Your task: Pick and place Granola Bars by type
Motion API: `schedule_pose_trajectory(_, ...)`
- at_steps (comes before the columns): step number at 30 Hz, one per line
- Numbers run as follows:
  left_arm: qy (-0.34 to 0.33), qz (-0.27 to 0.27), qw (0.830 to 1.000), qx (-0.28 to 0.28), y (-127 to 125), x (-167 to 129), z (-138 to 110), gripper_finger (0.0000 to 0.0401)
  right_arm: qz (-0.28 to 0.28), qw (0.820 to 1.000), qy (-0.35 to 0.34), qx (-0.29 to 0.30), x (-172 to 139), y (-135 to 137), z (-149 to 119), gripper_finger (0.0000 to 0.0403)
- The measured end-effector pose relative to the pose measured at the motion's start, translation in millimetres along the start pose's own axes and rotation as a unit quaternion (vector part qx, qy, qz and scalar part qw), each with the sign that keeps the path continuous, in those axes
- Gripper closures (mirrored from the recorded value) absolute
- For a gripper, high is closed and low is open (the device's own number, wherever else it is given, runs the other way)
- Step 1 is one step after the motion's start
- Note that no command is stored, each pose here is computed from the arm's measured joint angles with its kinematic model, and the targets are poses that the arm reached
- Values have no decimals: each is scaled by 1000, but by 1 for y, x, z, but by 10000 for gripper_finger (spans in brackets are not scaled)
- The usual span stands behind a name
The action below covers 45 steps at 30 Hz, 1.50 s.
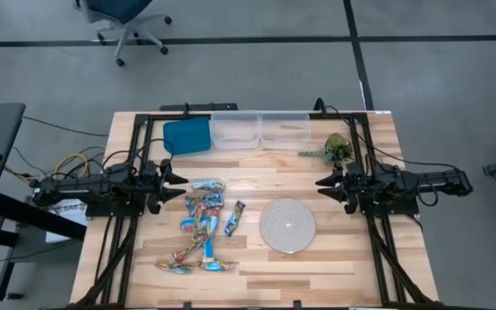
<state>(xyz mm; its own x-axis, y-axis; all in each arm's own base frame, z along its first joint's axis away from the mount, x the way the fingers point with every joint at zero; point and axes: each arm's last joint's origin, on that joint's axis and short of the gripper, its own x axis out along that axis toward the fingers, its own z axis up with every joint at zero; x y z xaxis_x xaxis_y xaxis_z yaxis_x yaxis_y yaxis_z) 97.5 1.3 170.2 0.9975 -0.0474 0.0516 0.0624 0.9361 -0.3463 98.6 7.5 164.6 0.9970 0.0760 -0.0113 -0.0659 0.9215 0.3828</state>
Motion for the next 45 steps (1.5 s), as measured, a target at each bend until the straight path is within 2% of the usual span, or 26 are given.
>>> schedule_pose_trajectory(30,0,0,1000,-4,0,0,0,218,0,1000,0,0,0,0,0,262)
schedule_pose_trajectory(36,0,0,994,-110,0,0,0,218,0,1000,0,0,0,0,0,259)
schedule_pose_trajectory(42,-1,-1,971,-240,0,0,0,218,0,1000,0,0,0,0,0,262)
schedule_pose_trajectory(45,-3,2,961,-277,0,0,0,218,0,1000,0,0,0,0,0,260)
